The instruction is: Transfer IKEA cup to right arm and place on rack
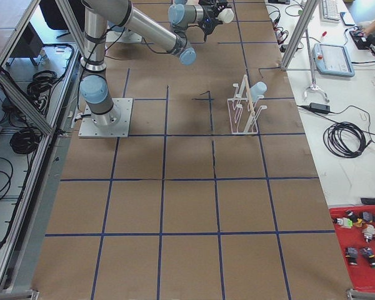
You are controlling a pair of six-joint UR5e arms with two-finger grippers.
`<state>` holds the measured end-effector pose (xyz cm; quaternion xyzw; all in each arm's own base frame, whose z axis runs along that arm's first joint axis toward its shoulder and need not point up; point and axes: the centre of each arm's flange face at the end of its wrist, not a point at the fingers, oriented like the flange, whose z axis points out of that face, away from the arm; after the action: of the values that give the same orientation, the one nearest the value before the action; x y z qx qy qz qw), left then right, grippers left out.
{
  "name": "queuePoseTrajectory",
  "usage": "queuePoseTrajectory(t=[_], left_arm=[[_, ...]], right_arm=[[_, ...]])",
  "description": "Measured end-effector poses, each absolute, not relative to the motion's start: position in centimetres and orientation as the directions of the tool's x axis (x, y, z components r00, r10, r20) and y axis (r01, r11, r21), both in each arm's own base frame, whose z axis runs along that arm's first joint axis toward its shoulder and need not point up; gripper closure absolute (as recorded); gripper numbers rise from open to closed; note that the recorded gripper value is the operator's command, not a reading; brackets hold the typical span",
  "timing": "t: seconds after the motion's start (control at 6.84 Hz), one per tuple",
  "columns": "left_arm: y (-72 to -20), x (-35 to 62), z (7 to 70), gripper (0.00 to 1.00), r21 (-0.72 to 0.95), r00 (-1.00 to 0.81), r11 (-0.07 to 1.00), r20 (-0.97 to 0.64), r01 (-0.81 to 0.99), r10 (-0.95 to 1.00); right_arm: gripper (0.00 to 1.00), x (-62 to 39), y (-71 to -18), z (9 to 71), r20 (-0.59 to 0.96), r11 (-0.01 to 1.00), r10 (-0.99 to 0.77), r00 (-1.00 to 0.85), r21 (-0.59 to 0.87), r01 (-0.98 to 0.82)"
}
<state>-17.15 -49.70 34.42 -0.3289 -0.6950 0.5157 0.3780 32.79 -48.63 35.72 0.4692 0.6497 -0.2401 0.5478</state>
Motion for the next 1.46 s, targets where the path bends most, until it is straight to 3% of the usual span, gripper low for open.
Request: queuePoseTrajectory(t=[0.73,1.17,1.46], left_arm=[[-49.68,-17.15,34.47,0.87,-0.965,-0.498,0.254,0.189,0.066,0.846],[-49.68,-17.15,34.49,0.85,-0.965,-0.498,0.255,0.19,0.065,0.846],[-49.7,-17.15,34.53,0.75,-0.965,-0.498,0.255,0.19,0.064,0.846]], right_arm=[[0.05,33.32,-49.44,35.42,-0.938,0.449,0.345,0.039,0.201,0.87],[0.21,33.37,-49.82,35.0,-0.937,0.447,0.348,0.037,0.201,0.871],[0.37,33.37,-49.85,35.09,-0.938,0.448,0.345,0.037,0.2,0.871]])
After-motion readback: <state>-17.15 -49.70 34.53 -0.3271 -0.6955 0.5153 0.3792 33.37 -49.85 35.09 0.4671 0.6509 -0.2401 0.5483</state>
